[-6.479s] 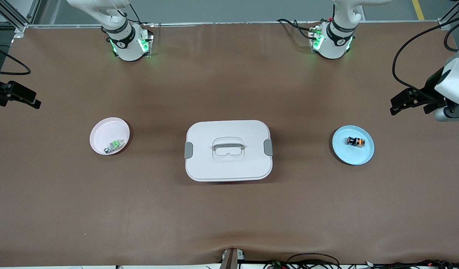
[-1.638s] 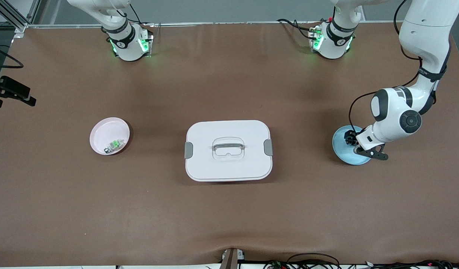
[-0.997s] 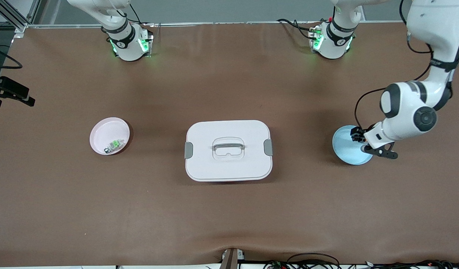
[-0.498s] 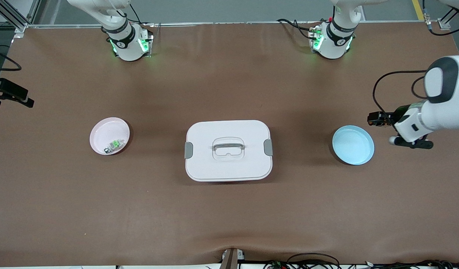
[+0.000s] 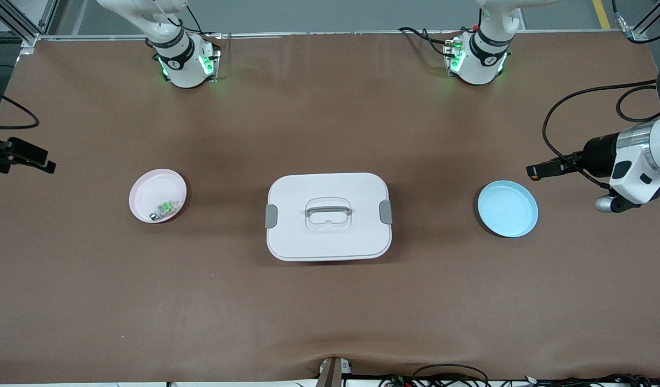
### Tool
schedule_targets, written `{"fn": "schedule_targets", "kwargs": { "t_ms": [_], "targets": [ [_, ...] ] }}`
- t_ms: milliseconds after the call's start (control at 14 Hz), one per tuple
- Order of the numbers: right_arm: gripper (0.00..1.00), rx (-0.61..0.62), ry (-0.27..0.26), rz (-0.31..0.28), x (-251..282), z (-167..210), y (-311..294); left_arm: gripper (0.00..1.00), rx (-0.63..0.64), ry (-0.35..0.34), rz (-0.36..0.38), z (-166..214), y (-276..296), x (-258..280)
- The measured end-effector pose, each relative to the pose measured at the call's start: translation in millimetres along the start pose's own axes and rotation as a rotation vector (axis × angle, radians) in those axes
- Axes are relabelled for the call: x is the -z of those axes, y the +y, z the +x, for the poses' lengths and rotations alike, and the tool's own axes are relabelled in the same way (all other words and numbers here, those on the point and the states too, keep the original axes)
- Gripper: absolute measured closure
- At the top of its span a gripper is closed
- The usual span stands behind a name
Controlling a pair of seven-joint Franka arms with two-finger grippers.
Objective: Transfer orange switch to right arm and place
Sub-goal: 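Carry the switch toward the middle while the right gripper reaches toward it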
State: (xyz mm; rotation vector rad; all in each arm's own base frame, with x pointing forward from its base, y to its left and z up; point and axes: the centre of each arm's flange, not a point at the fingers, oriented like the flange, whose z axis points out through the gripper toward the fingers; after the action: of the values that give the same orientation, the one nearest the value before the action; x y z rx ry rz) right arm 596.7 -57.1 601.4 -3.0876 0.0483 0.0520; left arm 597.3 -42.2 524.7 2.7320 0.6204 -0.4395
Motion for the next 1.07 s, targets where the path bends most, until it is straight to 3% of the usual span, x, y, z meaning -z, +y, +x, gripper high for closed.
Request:
{"fn": "schedule_targets", "kwargs": {
  "t_ms": [285,427,641,1068],
  "targets": [
    [0.0,0.007,-0.005,0.001,-3,2,-3,0.28,0.159,-0.056,-0.095,-25,48,1],
    [0.0,0.012,-0.034,0.01,-16,5,-6,0.28,0.242,-0.072,-0.139,-37,71,2],
    [0.0,0.034,-0.06,0.032,-30,11,-21,0.28,0.475,-0.105,-0.235,-56,113,0],
    [0.0,-0.037,-0.022,0.301,6,-6,-74,0.28,0.723,-0.13,-0.35,-125,208,-20]
  ]
}}
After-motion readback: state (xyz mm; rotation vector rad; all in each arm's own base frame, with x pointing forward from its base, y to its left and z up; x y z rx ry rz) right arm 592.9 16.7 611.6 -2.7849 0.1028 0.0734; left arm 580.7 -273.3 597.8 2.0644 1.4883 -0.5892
